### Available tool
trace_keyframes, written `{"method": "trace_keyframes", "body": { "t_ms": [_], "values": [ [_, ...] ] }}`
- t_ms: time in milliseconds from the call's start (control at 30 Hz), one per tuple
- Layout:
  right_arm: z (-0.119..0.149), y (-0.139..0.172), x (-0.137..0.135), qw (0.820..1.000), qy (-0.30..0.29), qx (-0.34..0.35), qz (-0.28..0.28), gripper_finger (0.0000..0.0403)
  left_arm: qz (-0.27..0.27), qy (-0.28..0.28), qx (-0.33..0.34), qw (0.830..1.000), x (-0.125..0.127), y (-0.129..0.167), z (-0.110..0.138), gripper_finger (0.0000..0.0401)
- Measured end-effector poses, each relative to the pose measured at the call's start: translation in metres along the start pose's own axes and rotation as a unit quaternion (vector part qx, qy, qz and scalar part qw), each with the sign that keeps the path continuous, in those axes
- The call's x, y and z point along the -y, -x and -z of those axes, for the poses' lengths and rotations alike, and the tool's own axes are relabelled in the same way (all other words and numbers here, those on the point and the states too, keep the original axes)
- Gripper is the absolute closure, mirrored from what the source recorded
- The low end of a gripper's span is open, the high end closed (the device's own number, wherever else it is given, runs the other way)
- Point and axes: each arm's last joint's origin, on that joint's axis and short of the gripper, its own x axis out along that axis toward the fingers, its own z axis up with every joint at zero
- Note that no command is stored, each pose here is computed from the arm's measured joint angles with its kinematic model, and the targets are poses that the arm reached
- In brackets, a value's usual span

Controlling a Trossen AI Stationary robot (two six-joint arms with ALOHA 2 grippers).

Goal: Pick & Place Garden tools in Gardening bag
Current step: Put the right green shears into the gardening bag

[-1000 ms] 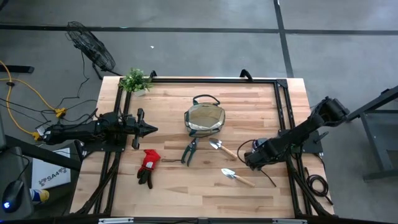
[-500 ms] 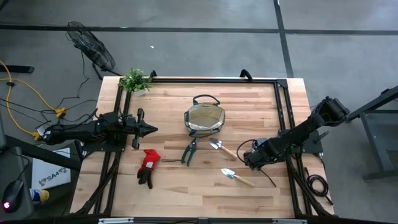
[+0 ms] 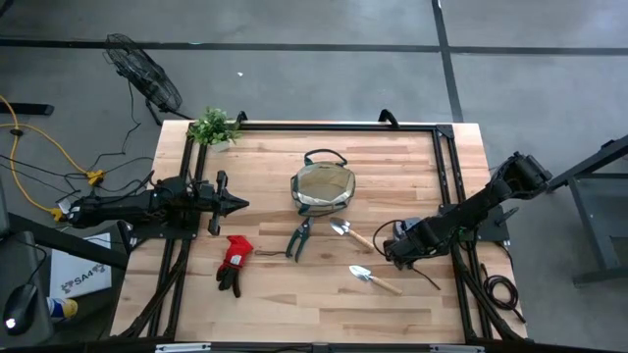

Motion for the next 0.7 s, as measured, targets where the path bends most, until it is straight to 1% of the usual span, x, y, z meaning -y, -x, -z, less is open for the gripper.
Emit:
{"method": "trace_keyframes", "body": {
  "t_ms": [567, 700],
  "values": [
    [-0.0002, -0.0004, 0.0003, 1.0, 0.001, 0.004, 0.0, 0.0343, 0.0, 0.0, 0.0, 1.0, 0.0, 0.0, 0.0, 0.04],
    [-0.0018, -0.0003, -0.0003, 1.0, 0.009, 0.004, 0.0, 0.0343, 0.0, 0.0, 0.0, 1.0, 0.0, 0.0, 0.0, 0.04]
  ]
}}
